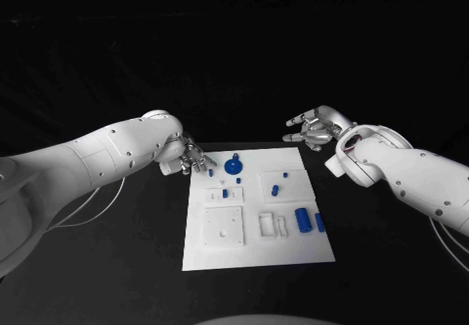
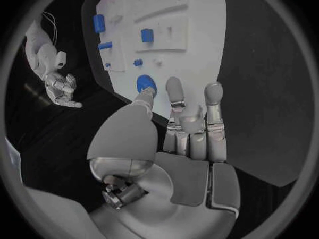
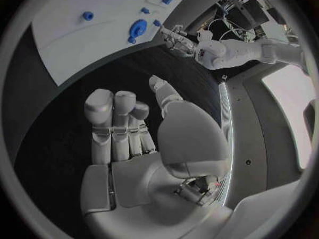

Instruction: Assemble the parts on the task board

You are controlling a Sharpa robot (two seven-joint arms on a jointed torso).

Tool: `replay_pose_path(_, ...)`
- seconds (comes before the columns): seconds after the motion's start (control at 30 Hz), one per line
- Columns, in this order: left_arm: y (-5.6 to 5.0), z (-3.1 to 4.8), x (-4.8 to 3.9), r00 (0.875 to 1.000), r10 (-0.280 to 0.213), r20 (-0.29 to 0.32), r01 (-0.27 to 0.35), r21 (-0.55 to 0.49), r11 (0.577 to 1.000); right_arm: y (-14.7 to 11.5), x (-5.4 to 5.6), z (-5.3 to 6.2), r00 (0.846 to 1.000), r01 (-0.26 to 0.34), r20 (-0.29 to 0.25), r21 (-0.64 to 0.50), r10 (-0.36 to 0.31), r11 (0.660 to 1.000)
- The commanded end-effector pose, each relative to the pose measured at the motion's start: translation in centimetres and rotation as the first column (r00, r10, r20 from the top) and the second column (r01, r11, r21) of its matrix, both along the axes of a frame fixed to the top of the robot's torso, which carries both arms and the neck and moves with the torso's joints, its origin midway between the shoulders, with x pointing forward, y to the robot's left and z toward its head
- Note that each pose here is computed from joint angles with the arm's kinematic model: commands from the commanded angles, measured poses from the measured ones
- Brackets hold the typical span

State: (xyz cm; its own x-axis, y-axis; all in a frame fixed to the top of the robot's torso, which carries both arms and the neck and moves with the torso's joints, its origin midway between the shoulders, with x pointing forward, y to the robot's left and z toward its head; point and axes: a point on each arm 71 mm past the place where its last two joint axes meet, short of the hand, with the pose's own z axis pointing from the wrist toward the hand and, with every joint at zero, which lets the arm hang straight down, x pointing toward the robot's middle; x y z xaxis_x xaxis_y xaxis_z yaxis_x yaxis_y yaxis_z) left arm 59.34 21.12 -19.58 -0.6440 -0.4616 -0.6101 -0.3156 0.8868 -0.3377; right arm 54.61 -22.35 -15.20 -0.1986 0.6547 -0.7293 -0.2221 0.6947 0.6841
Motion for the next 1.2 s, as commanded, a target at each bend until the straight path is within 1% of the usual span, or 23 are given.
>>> replay_pose_path(0.03, -0.39, -0.11, -0.10, 0.999, -0.028, -0.026, 0.028, -0.010, 1.000, 0.14, -0.01, 0.10, 1.000, -0.006, 0.009, 0.006, 0.006, 1.000)
replay_pose_path(0.33, -0.45, -0.42, -0.05, 0.999, -0.030, -0.036, 0.030, -0.008, 1.000, 0.24, -0.01, 0.13, 1.000, -0.008, 0.009, 0.007, 0.008, 1.000)
replay_pose_path(0.73, -0.27, -0.60, 0.10, 0.999, -0.023, -0.043, 0.023, -0.009, 1.000, 0.40, 0.00, 0.13, 1.000, -0.010, 0.009, 0.008, 0.010, 1.000)
replay_pose_path(0.97, -0.11, -0.88, 0.19, 0.999, -0.010, -0.050, 0.009, -0.019, 1.000, 0.50, 0.00, 0.14, 1.000, -0.011, 0.010, 0.010, 0.011, 1.000)
replay_pose_path(1.2, 0.02, -0.97, 0.27, 0.999, -0.001, -0.051, -0.001, -0.029, 1.000, 0.55, 0.00, 0.15, 1.000, -0.012, 0.010, 0.010, 0.012, 1.000)
